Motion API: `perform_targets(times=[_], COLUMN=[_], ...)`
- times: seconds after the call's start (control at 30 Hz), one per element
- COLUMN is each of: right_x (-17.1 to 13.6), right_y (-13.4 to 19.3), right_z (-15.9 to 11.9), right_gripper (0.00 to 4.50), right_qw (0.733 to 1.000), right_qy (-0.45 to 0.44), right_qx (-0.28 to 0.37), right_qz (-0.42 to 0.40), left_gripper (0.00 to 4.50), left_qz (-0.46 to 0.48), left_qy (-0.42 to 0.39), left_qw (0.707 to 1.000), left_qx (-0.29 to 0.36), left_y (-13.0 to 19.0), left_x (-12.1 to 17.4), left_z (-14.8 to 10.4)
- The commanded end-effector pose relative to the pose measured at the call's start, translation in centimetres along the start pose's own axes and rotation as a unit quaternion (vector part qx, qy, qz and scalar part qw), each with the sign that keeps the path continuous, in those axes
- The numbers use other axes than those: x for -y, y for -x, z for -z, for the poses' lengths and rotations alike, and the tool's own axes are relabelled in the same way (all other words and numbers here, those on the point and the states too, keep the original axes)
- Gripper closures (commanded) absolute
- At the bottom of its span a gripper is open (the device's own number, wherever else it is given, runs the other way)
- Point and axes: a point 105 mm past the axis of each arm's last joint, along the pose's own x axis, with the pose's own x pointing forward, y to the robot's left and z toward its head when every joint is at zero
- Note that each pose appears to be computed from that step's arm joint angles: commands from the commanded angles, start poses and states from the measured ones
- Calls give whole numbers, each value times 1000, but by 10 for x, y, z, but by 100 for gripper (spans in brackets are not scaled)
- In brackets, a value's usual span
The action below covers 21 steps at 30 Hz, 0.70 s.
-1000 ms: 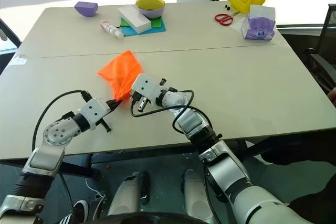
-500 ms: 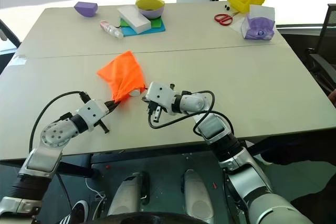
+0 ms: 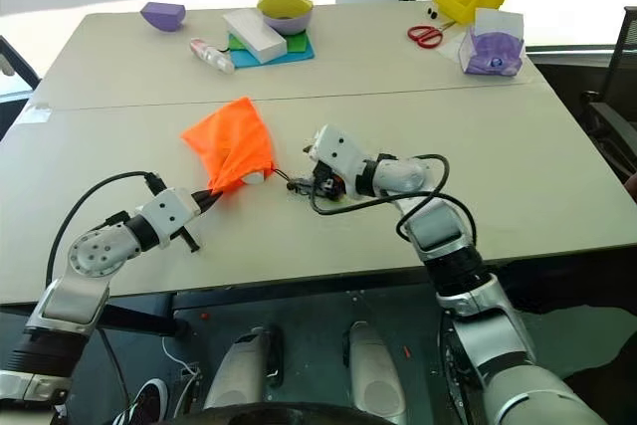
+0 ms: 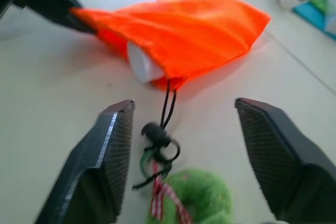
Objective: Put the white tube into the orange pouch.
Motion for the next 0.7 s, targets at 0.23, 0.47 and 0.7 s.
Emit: perform_targets(times=[0.23, 0.47, 0.7], right_x=[19, 30, 23], right_y=[7, -9, -4], right_z=[31, 49, 43], right_gripper=[114, 114, 357], right_qw=[996, 994, 996], right_qy=[25, -38, -71], right_qx=[-81, -69, -34], right_qz=[31, 81, 50], left_gripper=[450, 450, 450], left_qz=[-5, -1, -3], left_qy=[-6, -5, -7], left_qw=[1000, 1000, 1000], left_qx=[13, 9, 9], left_y=[0, 2, 2], left_x=[-4, -2, -4], left_z=[-5, -5, -6])
